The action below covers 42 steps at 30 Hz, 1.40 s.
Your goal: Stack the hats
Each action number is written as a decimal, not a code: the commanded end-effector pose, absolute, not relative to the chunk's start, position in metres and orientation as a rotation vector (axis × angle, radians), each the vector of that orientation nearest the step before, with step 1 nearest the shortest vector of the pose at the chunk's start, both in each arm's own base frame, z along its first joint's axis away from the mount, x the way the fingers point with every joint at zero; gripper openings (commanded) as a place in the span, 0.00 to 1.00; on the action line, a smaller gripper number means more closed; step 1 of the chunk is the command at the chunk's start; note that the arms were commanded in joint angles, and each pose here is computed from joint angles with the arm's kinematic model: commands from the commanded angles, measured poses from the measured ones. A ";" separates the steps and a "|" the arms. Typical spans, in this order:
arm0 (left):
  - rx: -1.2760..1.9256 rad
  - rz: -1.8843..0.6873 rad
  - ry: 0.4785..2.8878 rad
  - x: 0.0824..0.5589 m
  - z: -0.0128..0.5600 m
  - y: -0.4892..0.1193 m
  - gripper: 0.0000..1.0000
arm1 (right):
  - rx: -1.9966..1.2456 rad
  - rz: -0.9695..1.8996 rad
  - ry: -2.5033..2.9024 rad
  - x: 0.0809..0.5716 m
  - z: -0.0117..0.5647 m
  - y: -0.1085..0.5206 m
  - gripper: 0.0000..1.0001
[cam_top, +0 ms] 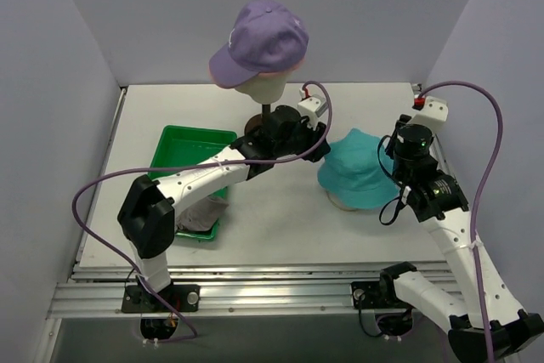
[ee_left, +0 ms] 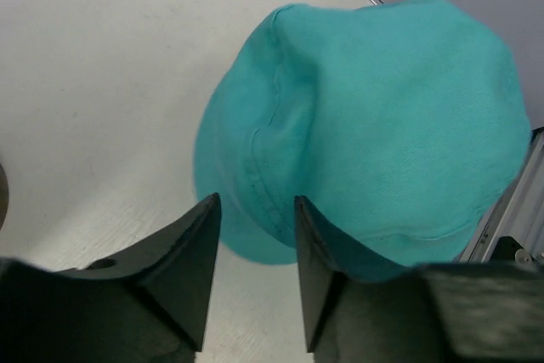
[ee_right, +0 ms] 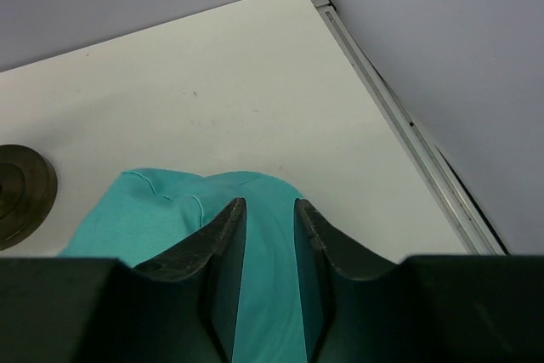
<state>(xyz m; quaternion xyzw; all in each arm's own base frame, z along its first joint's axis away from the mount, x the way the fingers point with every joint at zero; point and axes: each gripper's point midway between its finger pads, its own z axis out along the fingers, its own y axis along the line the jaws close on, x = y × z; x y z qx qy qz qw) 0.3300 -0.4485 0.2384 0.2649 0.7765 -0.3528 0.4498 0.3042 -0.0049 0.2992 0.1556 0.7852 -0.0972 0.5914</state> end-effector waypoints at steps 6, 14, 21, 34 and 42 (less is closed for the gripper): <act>0.646 -0.967 1.745 0.303 0.311 -0.427 0.65 | 0.264 0.034 1.846 0.309 0.302 0.036 0.31; 0.652 -0.923 1.780 0.288 0.312 -0.416 0.66 | 0.464 0.074 1.855 0.325 0.289 0.028 0.31; 0.664 -0.851 1.839 0.268 0.285 -0.398 0.66 | 0.668 0.122 1.864 0.319 0.266 -0.014 0.32; 0.742 -0.744 1.914 0.243 0.226 -0.358 0.70 | 0.936 0.403 1.797 0.278 0.207 -0.033 0.49; 0.718 -0.698 1.809 0.242 0.224 -0.344 0.74 | 0.962 0.541 1.712 0.270 0.195 -0.018 0.54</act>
